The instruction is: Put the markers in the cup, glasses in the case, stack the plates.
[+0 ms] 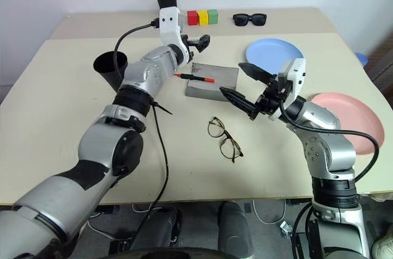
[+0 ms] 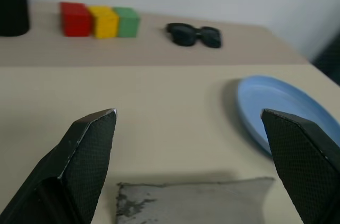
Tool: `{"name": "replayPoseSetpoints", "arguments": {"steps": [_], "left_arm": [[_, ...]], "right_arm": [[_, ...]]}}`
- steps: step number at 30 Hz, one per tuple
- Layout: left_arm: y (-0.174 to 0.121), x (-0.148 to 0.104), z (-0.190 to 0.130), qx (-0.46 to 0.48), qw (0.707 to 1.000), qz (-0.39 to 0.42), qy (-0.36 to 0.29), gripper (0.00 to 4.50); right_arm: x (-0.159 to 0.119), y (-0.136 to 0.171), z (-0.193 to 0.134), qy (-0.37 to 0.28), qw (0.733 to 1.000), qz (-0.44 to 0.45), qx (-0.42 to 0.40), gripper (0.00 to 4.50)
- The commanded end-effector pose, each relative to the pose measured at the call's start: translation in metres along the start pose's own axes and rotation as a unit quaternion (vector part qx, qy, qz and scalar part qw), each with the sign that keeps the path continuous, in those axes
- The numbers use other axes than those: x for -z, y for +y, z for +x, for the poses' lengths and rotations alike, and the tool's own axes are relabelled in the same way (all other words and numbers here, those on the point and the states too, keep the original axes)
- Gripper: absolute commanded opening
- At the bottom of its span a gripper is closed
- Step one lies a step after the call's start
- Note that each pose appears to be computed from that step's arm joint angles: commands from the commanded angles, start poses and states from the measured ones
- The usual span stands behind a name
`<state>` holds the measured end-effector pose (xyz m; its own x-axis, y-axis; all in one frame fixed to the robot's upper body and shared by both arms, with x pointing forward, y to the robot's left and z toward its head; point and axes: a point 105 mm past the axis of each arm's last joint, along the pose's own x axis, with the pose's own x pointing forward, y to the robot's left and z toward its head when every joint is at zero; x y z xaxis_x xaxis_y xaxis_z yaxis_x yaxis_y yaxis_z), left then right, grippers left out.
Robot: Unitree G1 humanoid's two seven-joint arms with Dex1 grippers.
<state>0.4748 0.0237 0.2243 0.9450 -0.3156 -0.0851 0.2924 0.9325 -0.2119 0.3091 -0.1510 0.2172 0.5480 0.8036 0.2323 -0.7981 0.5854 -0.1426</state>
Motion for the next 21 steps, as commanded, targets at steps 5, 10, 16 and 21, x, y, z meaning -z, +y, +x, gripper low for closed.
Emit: {"name": "replayPoseSetpoints", "arguments": {"steps": [5,10,16,21], "left_arm": [[-0.010,0.020,0.003,-0.077,0.995,-0.026,0.064,4.45],[-0.010,0.038,0.002,-0.091,0.986,-0.097,0.100,4.45],[0.009,0.054,-0.007,-0.186,0.969,-0.052,0.152,4.45],[0.014,0.062,-0.009,-0.212,0.963,-0.044,0.162,4.45]], "right_arm": [[-0.014,0.004,-0.004,-0.016,1.000,-0.021,0.006,4.50],[-0.013,0.004,-0.002,-0.016,1.000,-0.018,0.007,4.50],[-0.010,0.002,-0.003,-0.012,1.000,-0.014,0.012,4.50],[-0.010,0.004,-0.002,-0.013,1.000,-0.010,0.011,4.50]]}}
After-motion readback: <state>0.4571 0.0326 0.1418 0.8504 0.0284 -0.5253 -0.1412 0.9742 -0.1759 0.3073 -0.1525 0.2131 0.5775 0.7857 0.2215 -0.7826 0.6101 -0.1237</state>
